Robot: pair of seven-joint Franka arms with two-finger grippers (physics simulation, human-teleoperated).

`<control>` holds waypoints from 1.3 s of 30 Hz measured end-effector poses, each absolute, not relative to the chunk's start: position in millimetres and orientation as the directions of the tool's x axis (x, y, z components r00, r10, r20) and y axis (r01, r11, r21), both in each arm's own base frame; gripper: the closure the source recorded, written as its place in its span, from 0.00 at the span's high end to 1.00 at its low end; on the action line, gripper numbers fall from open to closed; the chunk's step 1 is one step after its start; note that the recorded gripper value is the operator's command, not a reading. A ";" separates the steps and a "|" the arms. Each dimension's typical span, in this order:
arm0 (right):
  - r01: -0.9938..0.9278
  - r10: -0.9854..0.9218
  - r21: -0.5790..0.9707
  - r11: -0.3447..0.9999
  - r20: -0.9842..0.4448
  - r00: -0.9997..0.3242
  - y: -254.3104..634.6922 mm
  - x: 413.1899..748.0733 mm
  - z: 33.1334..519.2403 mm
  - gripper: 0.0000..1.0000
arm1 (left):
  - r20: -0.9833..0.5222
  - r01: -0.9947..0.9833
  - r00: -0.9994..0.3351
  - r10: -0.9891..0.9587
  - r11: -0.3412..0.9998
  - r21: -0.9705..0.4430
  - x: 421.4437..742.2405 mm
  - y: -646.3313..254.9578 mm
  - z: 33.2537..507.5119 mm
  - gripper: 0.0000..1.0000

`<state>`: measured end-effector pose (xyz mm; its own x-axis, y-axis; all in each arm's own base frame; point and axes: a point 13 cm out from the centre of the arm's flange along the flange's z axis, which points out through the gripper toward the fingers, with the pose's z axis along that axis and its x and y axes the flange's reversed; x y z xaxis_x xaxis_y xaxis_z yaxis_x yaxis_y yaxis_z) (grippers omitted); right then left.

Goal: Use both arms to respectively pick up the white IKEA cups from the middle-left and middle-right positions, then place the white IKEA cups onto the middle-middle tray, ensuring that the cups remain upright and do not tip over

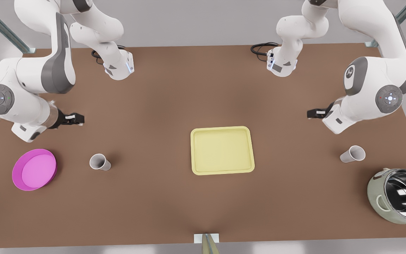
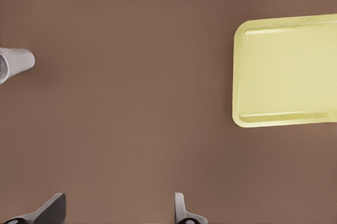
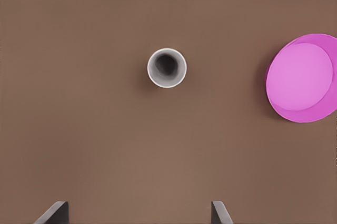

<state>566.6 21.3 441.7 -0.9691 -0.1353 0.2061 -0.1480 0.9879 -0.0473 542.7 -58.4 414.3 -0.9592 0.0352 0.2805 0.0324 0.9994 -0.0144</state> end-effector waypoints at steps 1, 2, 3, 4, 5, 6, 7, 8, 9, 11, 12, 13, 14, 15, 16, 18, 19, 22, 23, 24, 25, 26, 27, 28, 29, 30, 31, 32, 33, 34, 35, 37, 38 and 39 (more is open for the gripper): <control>-0.151 -0.139 -0.047 0.987 0.188 -0.972 21.2 571.6 442.0 1.00 | 0.264 0.029 -0.964 0.033 0.999 -0.018 546.6 -61.0 416.0 1.00; -0.154 -0.144 -0.048 0.987 0.173 -0.974 21.3 575.9 442.2 1.00 | 0.252 0.026 -0.967 0.030 0.999 -0.020 549.8 -63.0 416.8 1.00; -0.159 -0.149 -0.050 0.986 0.166 -0.975 21.9 580.1 439.3 1.00 | 0.247 0.021 -0.969 0.025 1.000 -0.021 553.2 -63.4 413.7 1.00; -0.164 -0.153 -0.050 0.985 0.176 -0.972 22.7 587.2 424.5 1.00 | 0.256 0.000 -0.967 0.004 1.000 -0.016 561.5 -52.7 401.0 1.00; -0.168 -0.156 -0.048 0.985 0.196 -0.968 23.5 596.7 400.1 1.00 | 0.265 -0.049 -0.963 -0.045 0.999 -0.009 572.5 -21.9 383.4 1.00; -0.168 -0.155 -0.040 0.985 0.214 -0.964 23.1 606.5 372.4 1.00 | 0.271 -0.110 -0.957 -0.106 0.994 0.001 582.2 22.1 363.4 1.00; -0.159 -0.148 -0.031 0.987 0.224 -0.963 19.1 616.0 346.6 1.00 | 0.272 -0.158 -0.950 -0.155 0.987 0.011 588.3 62.5 345.6 1.00; -0.145 -0.136 -0.021 0.989 0.227 -0.964 12.3 625.4 322.5 1.00 | 0.270 -0.189 -0.945 -0.186 0.982 0.018 592.2 93.6 329.8 1.00; -0.129 -0.123 -0.012 0.992 0.225 -0.967 4.4 634.2 301.1 1.00 | 0.269 -0.220 -0.938 -0.218 0.975 0.022 594.1 126.7 312.1 1.00; -0.102 -0.100 0.000 0.995 0.208 -0.973 -10.0 649.5 266.4 1.00 | 0.264 -0.269 -0.926 -0.269 0.962 0.037 594.2 188.8 272.9 1.00; -0.091 -0.091 0.006 0.996 0.200 -0.976 -15.3 655.4 250.5 1.00 | 0.256 -0.276 -0.926 -0.277 0.960 0.043 596.1 208.6 255.6 1.00; -0.086 -0.086 0.011 0.996 0.189 -0.978 -17.4 660.4 238.9 1.00 | 0.242 -0.274 -0.930 -0.277 0.961 0.046 599.9 223.1 241.8 1.00; -0.083 -0.085 0.015 0.996 0.177 -0.981 -17.4 664.7 230.5 1.00 | 0.226 -0.270 -0.935 -0.274 0.962 0.049 604.3 234.9 232.1 1.00; -0.082 -0.084 0.018 0.996 0.168 -0.982 -17.4 667.4 223.6 1.00 | 0.212 -0.265 -0.939 -0.269 0.963 0.050 607.8 244.9 223.7 1.00; -0.081 -0.083 0.021 0.997 0.161 -0.983 -17.4 667.7 217.2 1.00 | 0.198 -0.262 -0.943 -0.267 0.964 0.051 610.5 255.8 216.1 1.00; -0.078 -0.081 0.026 0.997 0.161 -0.984 -17.8 660.8 200.6 1.00 | 0.171 -0.251 -0.951 -0.256 0.967 0.051 615.8 270.7 203.8 1.00; -0.077 -0.081 0.027 0.997 0.159 -0.984 -18.2 657.9 192.7 1.00 | 0.160 -0.246 -0.955 -0.250 0.968 0.044 618.4 274.1 198.8 1.00; -0.063 -0.067 0.027 0.998 0.152 -0.986 -28.1 651.7 169.2 1.00 | 0.148 -0.231 -0.961 -0.232 0.973 0.023 622.6 278.3 175.6 1.00; -0.057 -0.060 0.027 0.998 0.149 -0.987 -32.6 650.4 164.5 1.00 | 0.149 -0.224 -0.963 -0.224 0.974 0.018 622.4 278.3 168.0 1.00; -0.050 -0.053 0.027 0.998 0.145 -0.988 -37.9 648.7 161.0 1.00 | 0.153 -0.218 -0.964 -0.217 0.976 0.013 621.0 278.3 160.4 1.00; -0.044 -0.048 0.027 0.999 0.144 -0.988 -42.4 646.6 157.2 1.00 | 0.158 -0.214 -0.964 -0.212 0.977 0.008 617.9 278.9 153.7 1.00; -0.041 -0.045 0.027 0.999 0.145 -0.988 -44.9 644.7 153.3 1.00 | 0.167 -0.209 -0.964 -0.207 0.978 0.004 613.9 279.2 146.3 1.00; -0.041 -0.044 0.027 0.999 0.144 -0.989 -45.6 643.8 150.1 1.00 | 0.176 -0.204 -0.964 -0.201 0.979 0.001 610.8 279.4 139.1 1.00; -0.041 -0.045 0.029 0.999 0.145 -0.988 -45.5 641.2 146.2 1.00 | 0.182 -0.201 -0.963 -0.197 0.980 -0.002 607.9 281.1 132.5 1.00; -0.040 -0.044 0.031 0.999 0.148 -0.988 -45.2 638.3 142.0 1.00 | 0.185 -0.199 -0.963 -0.195 0.980 -0.004 605.4 284.5 128.4 1.00; -0.040 -0.044 0.033 0.999 0.151 -0.988 -44.6 635.5 137.8 1.00 | 0.190 -0.199 -0.962 -0.194 0.980 -0.005 602.3 288.2 124.1 1.00; -0.040 -0.044 0.034 0.999 0.151 -0.988 -44.3 633.9 134.3 1.00 | 0.194 -0.198 -0.962 -0.193 0.980 -0.004 599.3 291.9 120.2 1.00; -0.040 -0.044 0.035 0.999 0.152 -0.987 -44.1 631.8 130.0 1.00 | 0.197 -0.195 -0.962 -0.191 0.981 -0.003 597.4 294.6 117.5 1.00; -0.040 -0.045 0.035 0.999 0.152 -0.987 -44.0 630.3 126.6 1.00 | 0.200 -0.191 -0.962 -0.186 0.982 -0.003 596.1 296.0 114.3 1.00; -0.040 -0.045 0.035 0.999 0.149 -0.988 -44.1 630.1 124.4 1.00 | 0.202 -0.188 -0.962 -0.184 0.982 -0.003 594.8 298.1 112.5 1.00; -0.041 -0.045 0.035 0.999 0.147 -0.988 -44.1 630.5 122.6 1.00 | 0.204 -0.185 -0.962 -0.180 0.983 -0.004 593.6 299.3 109.8 1.00; -0.042 -0.046 0.034 0.999 0.140 -0.989 -44.4 632.0 119.9 1.00 | 0.217 -0.178 -0.961 -0.172 0.984 -0.008 590.1 299.7 99.0 1.00; -0.042 -0.046 0.034 0.999 0.138 -0.989 -44.5 632.6 117.9 1.00 | 0.226 -0.177 -0.959 -0.170 0.984 -0.011 587.4 300.4 91.6 1.00; -0.043 -0.047 0.033 0.999 0.135 -0.990 -44.6 633.4 116.6 1.00 | 0.232 -0.176 -0.958 -0.168 0.984 -0.015 585.4 300.4 85.6 0.98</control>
